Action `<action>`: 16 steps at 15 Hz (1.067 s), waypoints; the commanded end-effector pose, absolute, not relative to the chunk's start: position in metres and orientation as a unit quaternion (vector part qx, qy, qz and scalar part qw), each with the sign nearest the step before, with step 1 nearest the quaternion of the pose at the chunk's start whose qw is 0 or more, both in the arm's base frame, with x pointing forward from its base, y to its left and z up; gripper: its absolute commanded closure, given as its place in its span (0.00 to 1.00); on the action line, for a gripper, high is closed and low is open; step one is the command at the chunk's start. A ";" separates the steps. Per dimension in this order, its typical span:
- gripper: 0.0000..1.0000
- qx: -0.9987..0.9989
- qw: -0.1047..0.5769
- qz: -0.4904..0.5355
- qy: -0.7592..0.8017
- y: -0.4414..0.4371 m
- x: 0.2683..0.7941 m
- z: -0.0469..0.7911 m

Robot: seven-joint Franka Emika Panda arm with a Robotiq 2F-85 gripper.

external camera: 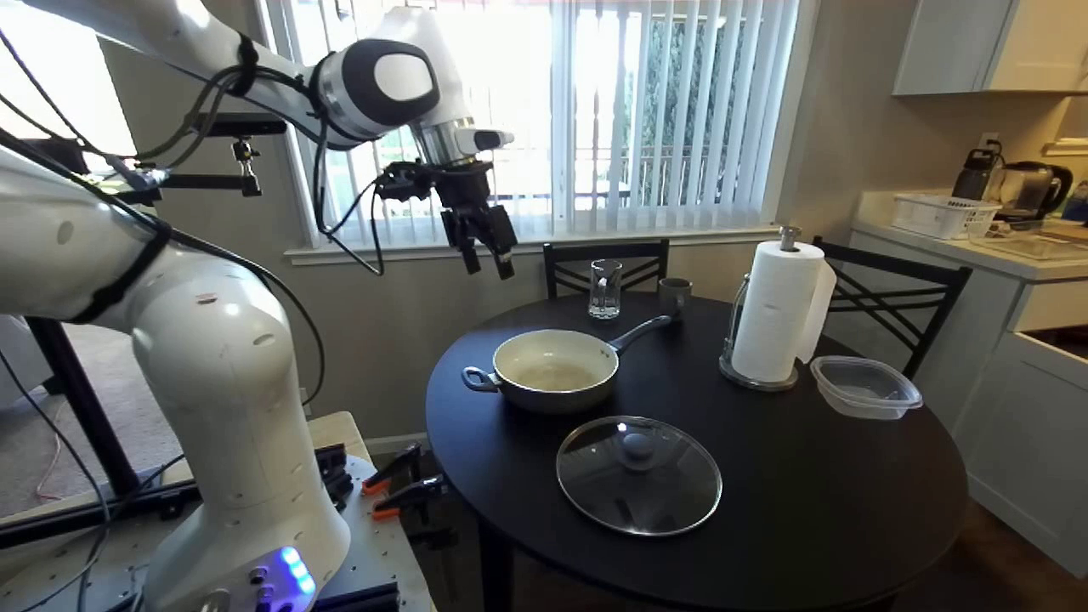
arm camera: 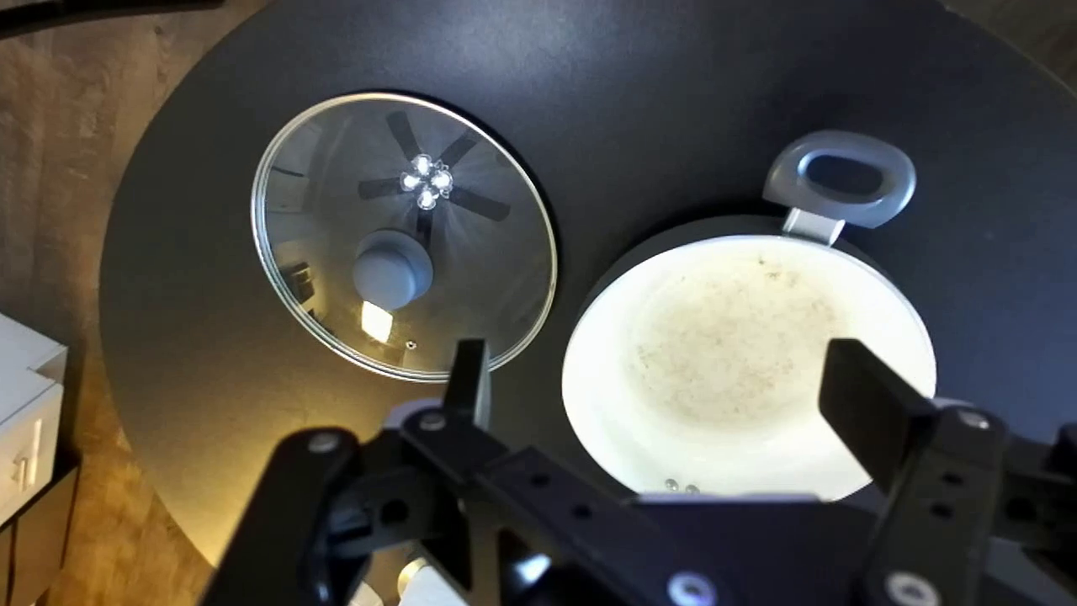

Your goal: Place the lid on the pan

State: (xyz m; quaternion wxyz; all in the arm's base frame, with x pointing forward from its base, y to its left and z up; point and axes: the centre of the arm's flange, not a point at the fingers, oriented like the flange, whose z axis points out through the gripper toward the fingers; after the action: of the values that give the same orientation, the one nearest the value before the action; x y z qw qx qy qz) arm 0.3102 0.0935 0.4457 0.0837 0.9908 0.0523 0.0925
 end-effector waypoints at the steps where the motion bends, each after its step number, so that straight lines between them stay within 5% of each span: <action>1: 0.00 0.997 0.039 0.058 0.019 0.051 0.379 0.429; 10: 0.00 0.987 0.110 0.032 -0.116 0.000 0.433 0.295; 16: 0.00 0.961 0.055 -0.047 -0.267 -0.078 0.432 0.247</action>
State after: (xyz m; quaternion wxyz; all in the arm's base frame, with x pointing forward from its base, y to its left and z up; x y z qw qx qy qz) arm 0.4201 -0.0469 0.2631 0.0819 0.9755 -0.2022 -0.0278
